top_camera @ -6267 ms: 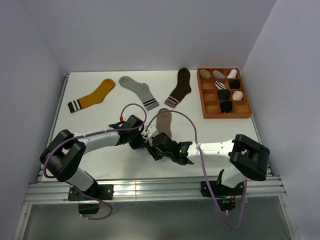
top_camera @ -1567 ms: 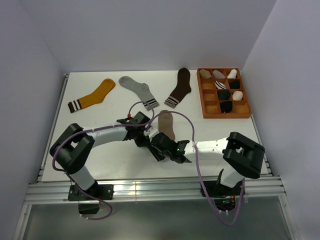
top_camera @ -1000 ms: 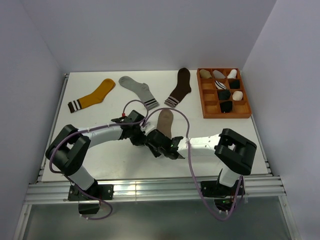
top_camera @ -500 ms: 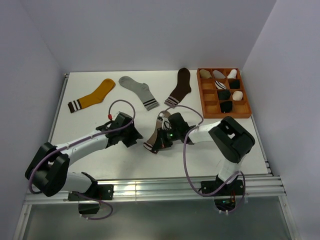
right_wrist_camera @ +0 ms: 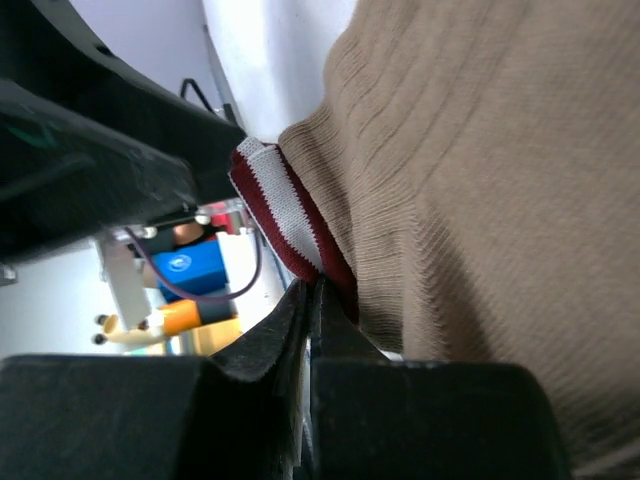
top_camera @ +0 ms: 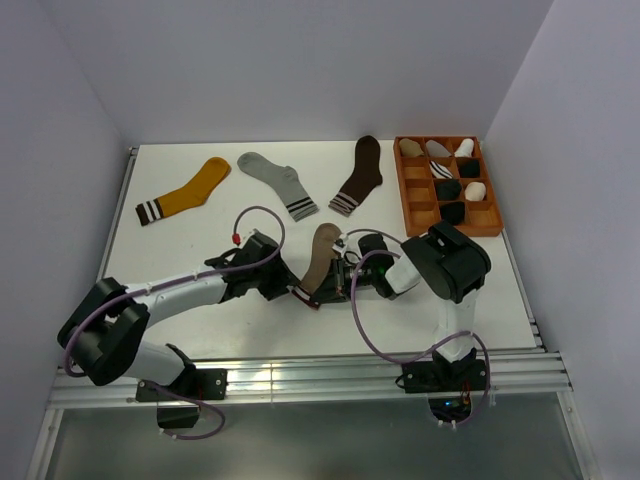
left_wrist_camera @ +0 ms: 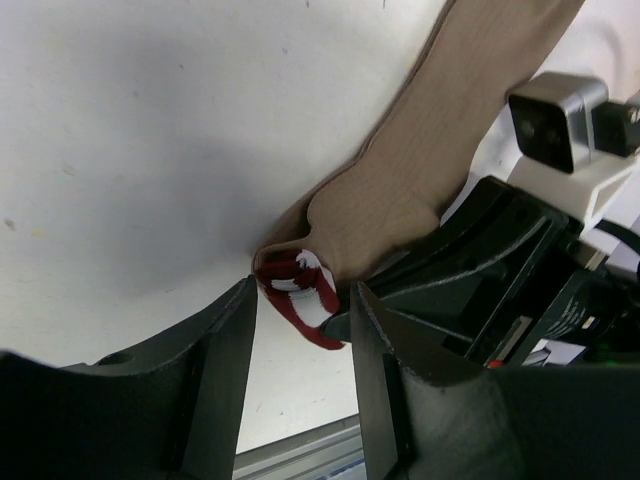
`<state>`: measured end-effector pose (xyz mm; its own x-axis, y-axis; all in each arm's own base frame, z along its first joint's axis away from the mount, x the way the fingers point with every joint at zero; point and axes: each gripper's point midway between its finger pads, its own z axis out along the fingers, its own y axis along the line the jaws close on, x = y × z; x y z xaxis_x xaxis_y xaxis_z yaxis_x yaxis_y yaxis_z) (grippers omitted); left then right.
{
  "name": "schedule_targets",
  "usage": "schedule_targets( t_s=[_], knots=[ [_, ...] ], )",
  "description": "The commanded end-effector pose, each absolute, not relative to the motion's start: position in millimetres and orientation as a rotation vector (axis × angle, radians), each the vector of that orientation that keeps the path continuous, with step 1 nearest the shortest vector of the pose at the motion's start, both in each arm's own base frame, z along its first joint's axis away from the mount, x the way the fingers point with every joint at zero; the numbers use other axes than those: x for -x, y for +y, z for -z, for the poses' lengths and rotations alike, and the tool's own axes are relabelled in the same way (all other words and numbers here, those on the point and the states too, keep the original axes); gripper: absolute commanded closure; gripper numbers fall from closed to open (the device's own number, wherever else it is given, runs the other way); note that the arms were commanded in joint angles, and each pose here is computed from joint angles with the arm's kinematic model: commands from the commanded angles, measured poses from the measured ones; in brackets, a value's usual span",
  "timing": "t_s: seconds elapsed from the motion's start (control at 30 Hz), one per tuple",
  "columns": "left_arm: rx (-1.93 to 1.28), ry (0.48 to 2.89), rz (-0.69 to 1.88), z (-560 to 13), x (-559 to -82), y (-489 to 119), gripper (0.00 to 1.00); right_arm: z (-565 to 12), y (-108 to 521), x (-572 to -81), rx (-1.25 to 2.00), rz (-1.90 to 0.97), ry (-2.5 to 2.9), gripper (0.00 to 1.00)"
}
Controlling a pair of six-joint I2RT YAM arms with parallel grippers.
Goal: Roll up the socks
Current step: Roll the sock at the center of the board.
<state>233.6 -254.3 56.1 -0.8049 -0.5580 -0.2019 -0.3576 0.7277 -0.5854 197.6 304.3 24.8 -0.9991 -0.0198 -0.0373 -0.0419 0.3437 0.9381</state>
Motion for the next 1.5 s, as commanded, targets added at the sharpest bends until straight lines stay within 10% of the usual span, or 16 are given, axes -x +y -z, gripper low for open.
schedule_targets(
  t_s=[0.0, 0.93, 1.23, 1.47],
  knots=[
    [0.695, 2.559, 0.827, -59.7, -234.0, -270.2, 0.53, -22.4, 301.0, -195.6, -0.013, -1.843, 2.561, 1.0],
    [0.71, 2.644, 0.679, -16.2, -223.6, -264.3, 0.56, 0.0, 288.2, -199.0, -0.228, -1.837, 2.631, 1.0],
    [0.655, 2.71, 0.604, -1.3, -221.8, -267.0, 0.81, 6.3, 283.1, -201.7, -0.147, -1.7, 2.676, 0.98],
    [0.579, 2.762, 0.506, 0.8, -218.8, -260.1, 1.0, -11.9, 267.8, -210.4, 0.094, -1.363, 2.673, 0.68]
  ],
)
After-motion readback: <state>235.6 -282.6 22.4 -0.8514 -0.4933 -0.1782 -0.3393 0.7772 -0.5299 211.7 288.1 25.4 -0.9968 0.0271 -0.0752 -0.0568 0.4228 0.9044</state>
